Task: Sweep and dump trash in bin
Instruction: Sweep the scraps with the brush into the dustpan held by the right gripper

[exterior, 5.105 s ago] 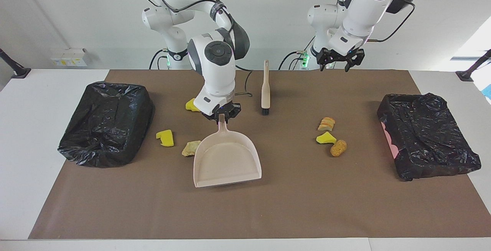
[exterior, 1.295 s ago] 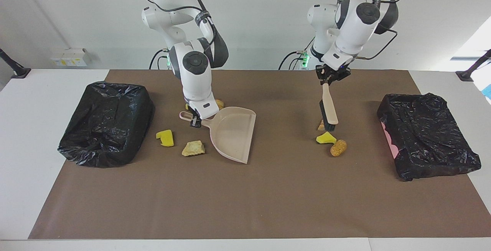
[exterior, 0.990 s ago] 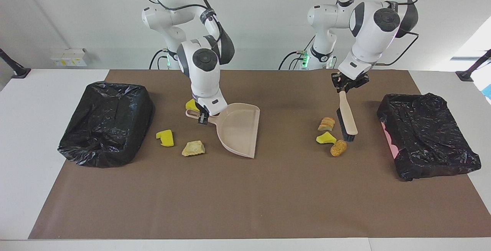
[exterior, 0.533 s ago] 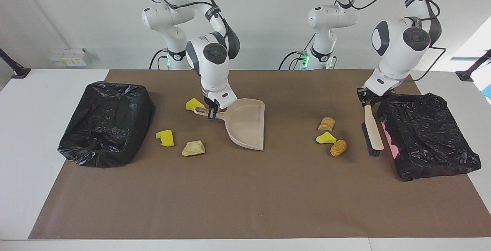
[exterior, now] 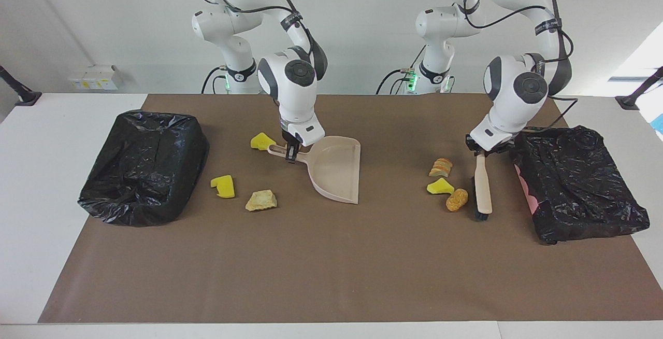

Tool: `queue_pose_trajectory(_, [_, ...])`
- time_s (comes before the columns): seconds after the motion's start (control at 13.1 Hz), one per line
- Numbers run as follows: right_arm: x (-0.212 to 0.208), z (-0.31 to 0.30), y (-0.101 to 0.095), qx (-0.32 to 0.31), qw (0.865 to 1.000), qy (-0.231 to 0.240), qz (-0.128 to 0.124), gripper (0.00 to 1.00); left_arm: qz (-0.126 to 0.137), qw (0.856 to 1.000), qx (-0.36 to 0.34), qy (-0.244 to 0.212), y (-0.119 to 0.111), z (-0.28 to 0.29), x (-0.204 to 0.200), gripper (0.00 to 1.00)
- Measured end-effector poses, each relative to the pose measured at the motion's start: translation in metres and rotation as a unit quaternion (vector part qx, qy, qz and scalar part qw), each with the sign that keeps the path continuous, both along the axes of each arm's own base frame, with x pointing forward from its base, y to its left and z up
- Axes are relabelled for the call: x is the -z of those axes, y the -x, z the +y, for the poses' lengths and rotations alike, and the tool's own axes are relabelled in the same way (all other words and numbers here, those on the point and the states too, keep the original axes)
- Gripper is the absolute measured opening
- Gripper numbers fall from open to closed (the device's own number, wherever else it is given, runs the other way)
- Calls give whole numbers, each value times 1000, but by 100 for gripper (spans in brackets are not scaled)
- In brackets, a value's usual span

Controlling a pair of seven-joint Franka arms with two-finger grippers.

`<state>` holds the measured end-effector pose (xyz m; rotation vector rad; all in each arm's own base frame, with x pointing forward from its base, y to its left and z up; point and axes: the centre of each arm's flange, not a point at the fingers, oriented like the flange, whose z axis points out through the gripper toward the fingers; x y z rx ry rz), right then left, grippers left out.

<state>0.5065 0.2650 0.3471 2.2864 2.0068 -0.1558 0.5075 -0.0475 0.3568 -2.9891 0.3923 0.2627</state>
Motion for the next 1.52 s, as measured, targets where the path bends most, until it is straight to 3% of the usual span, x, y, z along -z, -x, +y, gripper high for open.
queue_pose_trajectory(0.3, [2, 5, 2, 5, 1000, 1, -1, 31, -7, 1000, 13, 3, 34, -68, -2, 26])
queue_pose_trajectory(0.91, [2, 5, 3, 5, 1000, 1, -1, 31, 2, 999, 28, 44, 80, -172, -2, 26])
queue_pose_trajectory(1.52, [2, 5, 2, 5, 1000, 1, -1, 31, 8, 993, 44, 110, 120, -253, -10, 26])
